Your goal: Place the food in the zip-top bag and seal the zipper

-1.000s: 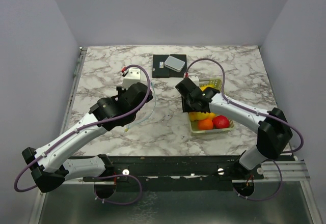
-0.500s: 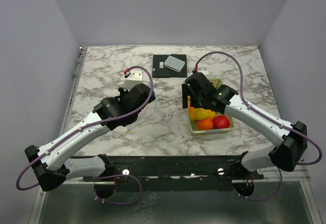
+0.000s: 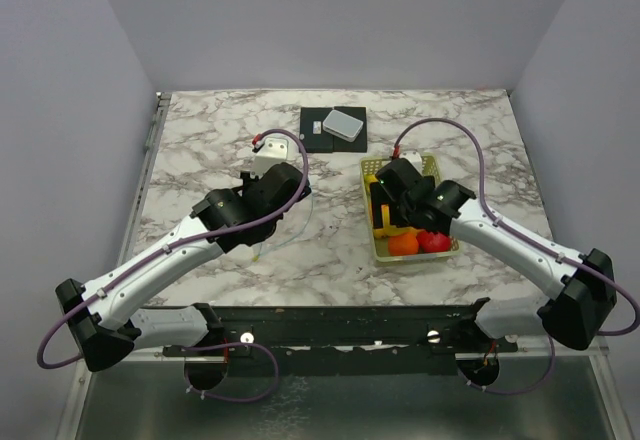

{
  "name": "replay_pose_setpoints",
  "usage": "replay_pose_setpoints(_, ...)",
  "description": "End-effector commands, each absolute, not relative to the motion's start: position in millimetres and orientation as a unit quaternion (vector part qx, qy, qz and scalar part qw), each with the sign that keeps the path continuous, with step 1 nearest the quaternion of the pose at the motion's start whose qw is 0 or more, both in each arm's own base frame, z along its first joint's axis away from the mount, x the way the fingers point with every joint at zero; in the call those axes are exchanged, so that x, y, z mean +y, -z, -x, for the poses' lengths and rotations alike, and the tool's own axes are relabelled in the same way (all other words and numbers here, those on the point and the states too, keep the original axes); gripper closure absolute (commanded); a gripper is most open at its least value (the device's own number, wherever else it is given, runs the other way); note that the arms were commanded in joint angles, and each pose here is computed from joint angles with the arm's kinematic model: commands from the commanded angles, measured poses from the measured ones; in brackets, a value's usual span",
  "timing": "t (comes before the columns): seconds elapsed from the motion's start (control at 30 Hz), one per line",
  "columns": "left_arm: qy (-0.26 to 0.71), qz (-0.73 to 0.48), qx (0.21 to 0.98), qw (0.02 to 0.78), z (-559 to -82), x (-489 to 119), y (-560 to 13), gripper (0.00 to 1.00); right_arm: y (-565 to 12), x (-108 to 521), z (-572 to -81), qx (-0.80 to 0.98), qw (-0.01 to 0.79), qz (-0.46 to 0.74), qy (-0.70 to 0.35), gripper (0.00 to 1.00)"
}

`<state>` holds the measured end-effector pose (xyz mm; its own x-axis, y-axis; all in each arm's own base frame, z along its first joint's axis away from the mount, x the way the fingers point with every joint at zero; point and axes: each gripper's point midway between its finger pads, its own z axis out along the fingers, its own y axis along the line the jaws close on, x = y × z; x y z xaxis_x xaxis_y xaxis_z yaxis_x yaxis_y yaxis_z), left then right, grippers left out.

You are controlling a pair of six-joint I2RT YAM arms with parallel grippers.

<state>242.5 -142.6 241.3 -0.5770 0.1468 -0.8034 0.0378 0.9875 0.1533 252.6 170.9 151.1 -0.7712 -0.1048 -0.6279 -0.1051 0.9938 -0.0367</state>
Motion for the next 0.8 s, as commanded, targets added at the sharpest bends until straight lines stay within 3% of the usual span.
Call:
replay_pose_setpoints(0.0, -0.039, -0.046, 0.883, 0.465, -244, -147, -250, 1.0, -144, 167, -258, 0.941, 0.331, 0.063, -0.007, 0.0)
replay_pose_setpoints(0.6, -0.03, -0.04, 0.883, 0.466, -241, -146, -253, 1.0, -106, 165, -276, 0.951, 0.301, 0.065, 0.001, 0.0)
replay_pose_setpoints(0.77, -0.029, -0.039, 0.883, 0.466, -241, -146, -253, 1.0, -100, 158, -276, 0.953, 0.297, 0.059, 0.017, 0.1)
